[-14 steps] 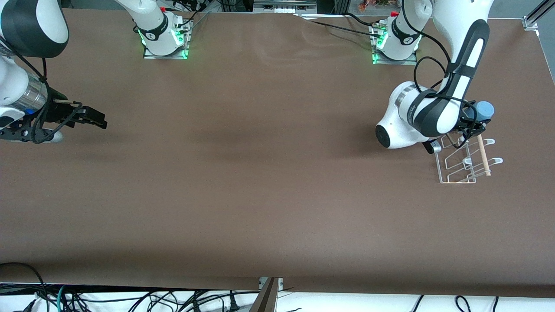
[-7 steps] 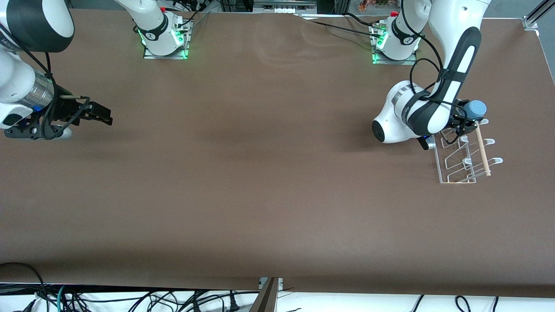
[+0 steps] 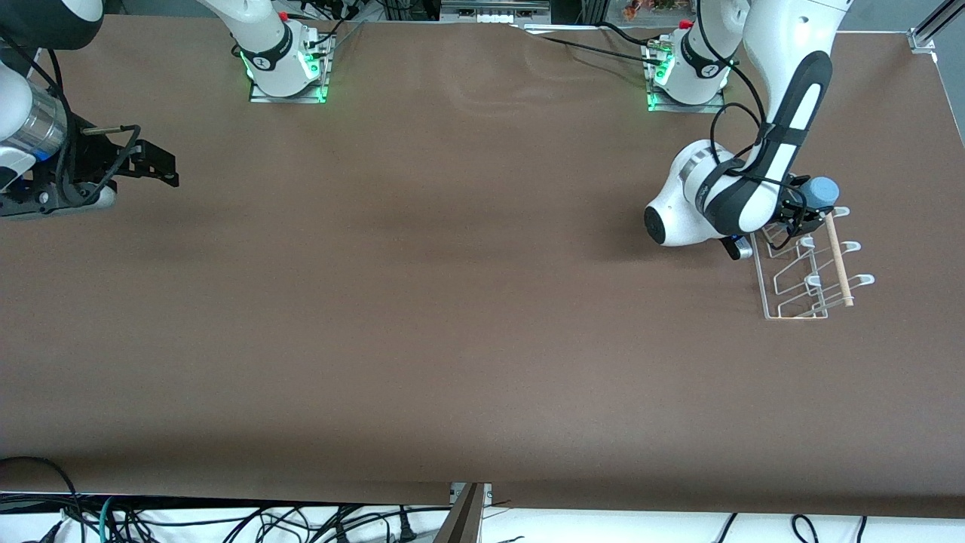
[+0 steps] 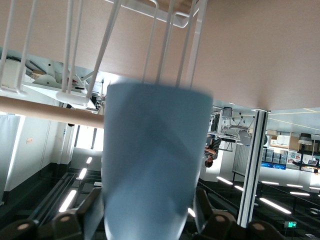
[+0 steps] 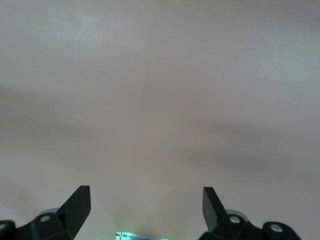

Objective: Transfer cup to left arm and place on rack
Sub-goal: 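Hang the cup on a rack prong and open the left gripper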

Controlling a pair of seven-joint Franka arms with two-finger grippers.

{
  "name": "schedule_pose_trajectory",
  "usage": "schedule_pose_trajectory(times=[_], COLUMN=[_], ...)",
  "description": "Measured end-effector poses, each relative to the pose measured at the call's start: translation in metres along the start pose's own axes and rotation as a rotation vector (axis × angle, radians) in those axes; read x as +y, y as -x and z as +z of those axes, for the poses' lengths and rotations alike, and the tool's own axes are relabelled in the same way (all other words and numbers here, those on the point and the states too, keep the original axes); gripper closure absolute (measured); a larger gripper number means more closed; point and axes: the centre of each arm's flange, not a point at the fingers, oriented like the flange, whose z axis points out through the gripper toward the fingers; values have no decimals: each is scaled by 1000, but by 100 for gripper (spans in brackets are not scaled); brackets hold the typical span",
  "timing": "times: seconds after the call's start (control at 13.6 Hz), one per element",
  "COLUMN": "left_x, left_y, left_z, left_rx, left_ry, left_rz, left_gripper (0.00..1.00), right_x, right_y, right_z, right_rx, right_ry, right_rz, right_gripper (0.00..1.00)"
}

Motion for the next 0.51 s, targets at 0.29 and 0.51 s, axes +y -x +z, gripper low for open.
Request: schedule_pose_trajectory(times=[0.29,0.51], left_x=[-21,-63], left_y=[17,64], left_z=[-13,-34], left_rx=[44,133], left_ry=[55,199], left_rz=[-76,-187], left_gripper=[0,0], right_x=[2,2], right_y=[1,-3], right_z=[1,8], right_rx=[-12,-24], right_ry=[15,16], right_rz=[-8,-9], right_gripper=[1,1])
